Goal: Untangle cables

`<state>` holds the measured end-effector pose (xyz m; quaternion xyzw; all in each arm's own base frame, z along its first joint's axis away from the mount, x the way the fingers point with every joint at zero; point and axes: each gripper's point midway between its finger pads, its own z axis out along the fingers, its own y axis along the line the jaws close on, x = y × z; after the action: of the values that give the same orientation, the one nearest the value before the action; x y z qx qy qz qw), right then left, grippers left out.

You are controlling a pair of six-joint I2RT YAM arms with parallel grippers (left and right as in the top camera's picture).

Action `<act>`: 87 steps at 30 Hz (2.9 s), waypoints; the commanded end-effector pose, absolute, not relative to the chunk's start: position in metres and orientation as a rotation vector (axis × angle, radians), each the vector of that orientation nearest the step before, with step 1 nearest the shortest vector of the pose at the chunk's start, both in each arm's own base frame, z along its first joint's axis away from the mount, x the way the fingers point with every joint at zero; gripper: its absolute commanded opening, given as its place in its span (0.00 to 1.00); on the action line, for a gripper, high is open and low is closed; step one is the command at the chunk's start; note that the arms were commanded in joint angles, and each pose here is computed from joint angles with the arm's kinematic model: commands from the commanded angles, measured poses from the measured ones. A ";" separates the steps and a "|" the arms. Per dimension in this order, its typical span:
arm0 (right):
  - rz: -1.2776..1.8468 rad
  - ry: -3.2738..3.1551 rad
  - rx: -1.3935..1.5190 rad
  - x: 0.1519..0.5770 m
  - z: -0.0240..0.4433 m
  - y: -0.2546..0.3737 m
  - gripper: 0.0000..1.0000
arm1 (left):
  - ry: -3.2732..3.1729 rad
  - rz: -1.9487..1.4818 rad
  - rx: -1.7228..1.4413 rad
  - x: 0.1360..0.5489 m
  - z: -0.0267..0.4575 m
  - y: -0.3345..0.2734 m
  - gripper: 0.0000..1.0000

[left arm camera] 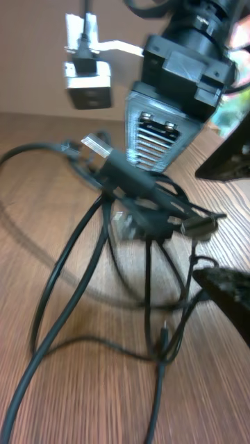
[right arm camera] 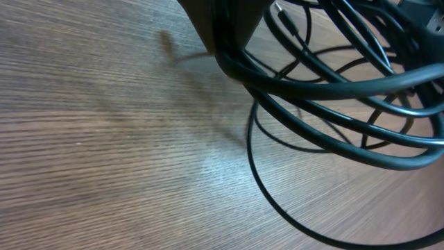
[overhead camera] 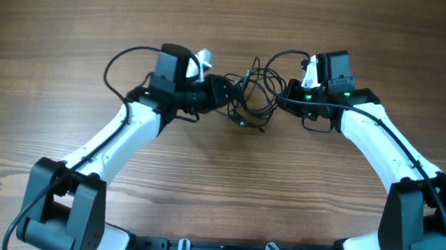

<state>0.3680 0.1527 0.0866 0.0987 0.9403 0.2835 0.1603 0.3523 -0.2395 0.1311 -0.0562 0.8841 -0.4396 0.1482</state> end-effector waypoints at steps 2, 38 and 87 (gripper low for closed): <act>0.886 2.692 0.277 0.367 0.088 0.162 0.04 | 2.539 -1.161 -0.066 0.348 0.127 -0.252 0.43; 0.553 2.798 0.800 0.344 0.058 0.117 0.08 | 2.289 -0.750 -0.182 0.365 0.209 -0.151 0.07; 1.212 2.418 -0.229 0.369 0.143 0.227 0.04 | 2.330 -1.244 0.024 0.323 0.227 -0.191 0.04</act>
<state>0.3569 0.2382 0.1603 -0.1192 0.8400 0.4894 0.2016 0.3292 -0.1823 0.2098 -0.0221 0.8689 -0.4304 0.2434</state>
